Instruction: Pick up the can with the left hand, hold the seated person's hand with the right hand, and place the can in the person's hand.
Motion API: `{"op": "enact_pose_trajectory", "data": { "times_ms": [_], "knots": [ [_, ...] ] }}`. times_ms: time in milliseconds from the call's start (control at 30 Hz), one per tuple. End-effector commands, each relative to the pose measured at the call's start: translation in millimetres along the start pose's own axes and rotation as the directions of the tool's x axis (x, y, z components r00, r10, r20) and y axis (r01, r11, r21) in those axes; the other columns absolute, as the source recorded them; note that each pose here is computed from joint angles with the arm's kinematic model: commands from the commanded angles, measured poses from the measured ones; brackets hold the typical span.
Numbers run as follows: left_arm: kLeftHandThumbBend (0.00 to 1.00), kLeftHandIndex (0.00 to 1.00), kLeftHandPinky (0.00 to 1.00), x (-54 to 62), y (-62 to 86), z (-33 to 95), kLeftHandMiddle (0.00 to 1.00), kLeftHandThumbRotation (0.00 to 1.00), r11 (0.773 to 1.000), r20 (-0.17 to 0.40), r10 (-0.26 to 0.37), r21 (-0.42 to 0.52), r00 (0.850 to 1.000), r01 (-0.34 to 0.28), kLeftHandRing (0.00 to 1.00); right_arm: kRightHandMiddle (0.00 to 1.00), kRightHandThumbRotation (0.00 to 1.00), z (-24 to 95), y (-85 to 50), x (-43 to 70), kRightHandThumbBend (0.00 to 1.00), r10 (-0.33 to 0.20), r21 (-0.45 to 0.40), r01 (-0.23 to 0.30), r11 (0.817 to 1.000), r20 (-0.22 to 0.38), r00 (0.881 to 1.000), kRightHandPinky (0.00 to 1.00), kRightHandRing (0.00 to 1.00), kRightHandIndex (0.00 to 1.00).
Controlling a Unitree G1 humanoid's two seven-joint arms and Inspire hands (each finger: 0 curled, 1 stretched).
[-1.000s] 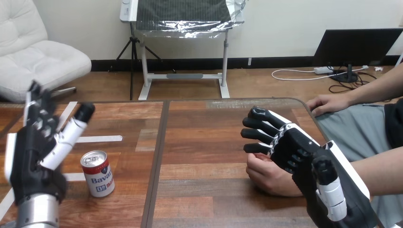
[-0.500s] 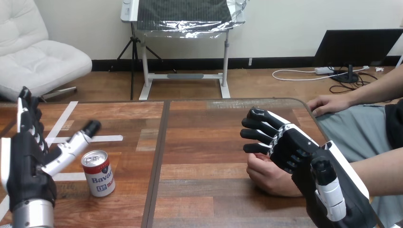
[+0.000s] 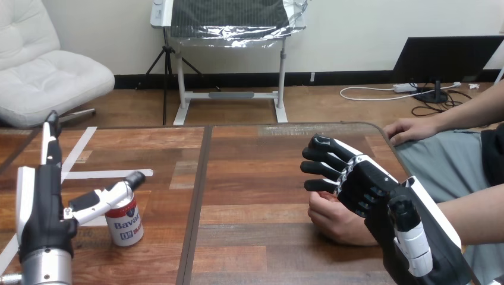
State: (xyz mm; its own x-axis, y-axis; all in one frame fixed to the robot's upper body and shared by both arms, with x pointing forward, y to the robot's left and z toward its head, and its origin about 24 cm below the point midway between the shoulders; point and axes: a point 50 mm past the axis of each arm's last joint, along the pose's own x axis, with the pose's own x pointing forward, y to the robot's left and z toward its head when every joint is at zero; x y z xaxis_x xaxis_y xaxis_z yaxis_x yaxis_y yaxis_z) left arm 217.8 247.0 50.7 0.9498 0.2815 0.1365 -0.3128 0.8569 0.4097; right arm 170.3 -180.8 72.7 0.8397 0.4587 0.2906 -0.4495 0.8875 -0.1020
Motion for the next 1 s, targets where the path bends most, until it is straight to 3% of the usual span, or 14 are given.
{"op": "enact_pose_trajectory", "data": {
  "times_ms": [0,133,400,967],
  "knots": [
    [0.95,1.00,0.94,17.9,0.6,18.4,1.00,0.03,0.999,0.116,0.005,0.035,0.993,-0.009,0.99,0.88,0.98,13.0,-4.3,15.2,0.83,0.034,-0.039,-0.031,0.999,0.077,0.996,0.79,0.86,0.88],
    [0.97,1.00,0.86,18.9,0.1,17.0,0.99,0.02,0.998,0.108,0.000,0.063,0.994,-0.007,0.95,0.88,0.98,13.2,-4.3,15.1,0.83,0.035,-0.043,-0.032,0.999,0.077,0.996,0.79,0.86,0.88],
    [0.96,1.00,0.79,21.3,-1.3,12.6,0.96,0.04,0.993,0.072,-0.025,0.118,0.997,0.016,0.91,0.88,0.98,13.1,-4.2,15.3,0.83,0.035,-0.043,-0.032,0.999,0.079,0.996,0.79,0.86,0.88],
    [0.92,1.00,0.88,28.2,-2.9,4.5,1.00,0.03,0.985,0.032,-0.096,0.147,0.995,0.090,0.98,0.87,0.98,13.2,-3.9,15.5,0.82,0.036,-0.039,-0.033,0.999,0.083,0.996,0.79,0.85,0.87]
  ]
}}
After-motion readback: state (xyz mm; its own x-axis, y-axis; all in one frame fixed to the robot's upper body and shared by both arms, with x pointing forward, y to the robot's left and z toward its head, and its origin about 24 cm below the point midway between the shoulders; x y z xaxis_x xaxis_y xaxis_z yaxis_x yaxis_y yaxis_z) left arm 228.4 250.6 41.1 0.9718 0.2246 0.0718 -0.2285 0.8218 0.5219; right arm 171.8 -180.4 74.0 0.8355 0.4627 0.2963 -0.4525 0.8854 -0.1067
